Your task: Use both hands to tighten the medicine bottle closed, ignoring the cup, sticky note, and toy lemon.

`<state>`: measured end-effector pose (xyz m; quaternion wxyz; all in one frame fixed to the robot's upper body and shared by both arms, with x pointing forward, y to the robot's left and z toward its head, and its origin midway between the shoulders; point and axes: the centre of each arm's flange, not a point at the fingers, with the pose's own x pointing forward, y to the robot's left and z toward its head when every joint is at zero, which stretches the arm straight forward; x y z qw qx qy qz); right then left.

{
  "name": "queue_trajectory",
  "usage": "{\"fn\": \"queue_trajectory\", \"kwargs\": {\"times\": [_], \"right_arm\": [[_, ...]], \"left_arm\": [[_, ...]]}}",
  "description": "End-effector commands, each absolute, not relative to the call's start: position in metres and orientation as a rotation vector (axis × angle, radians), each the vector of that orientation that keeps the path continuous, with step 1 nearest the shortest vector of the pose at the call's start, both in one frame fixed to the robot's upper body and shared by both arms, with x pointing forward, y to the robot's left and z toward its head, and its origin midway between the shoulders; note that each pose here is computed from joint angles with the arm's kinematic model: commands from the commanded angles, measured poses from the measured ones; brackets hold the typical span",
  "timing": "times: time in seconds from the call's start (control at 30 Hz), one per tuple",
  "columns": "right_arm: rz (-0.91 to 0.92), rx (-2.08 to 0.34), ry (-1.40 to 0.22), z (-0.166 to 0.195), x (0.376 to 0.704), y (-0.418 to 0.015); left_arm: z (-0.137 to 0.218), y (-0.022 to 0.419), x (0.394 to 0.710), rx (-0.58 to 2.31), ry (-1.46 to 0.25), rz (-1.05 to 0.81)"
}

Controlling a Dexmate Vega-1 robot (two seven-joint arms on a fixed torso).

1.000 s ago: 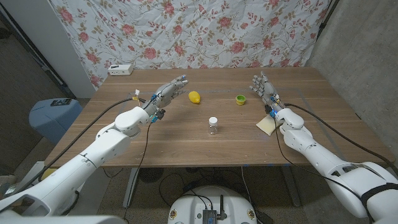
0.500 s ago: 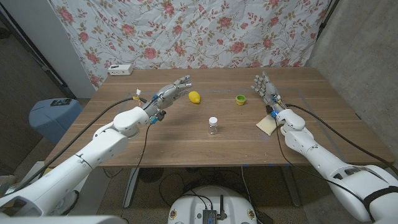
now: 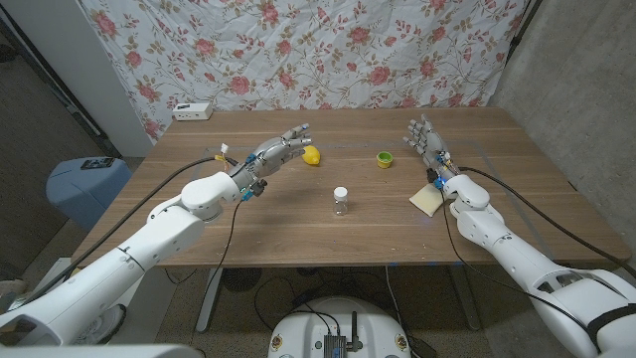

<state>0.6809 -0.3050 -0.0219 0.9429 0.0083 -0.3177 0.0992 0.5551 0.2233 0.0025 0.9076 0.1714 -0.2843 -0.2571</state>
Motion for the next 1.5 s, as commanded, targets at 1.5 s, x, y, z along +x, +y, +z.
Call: {"fn": "queue_trajectory", "kwargs": {"times": [1.5], "right_arm": [[0.123,-0.006,-0.687,-0.034,0.642,-0.293]], "left_arm": [[-0.034,0.213,0.552,0.47,-0.708,-0.537]]}}
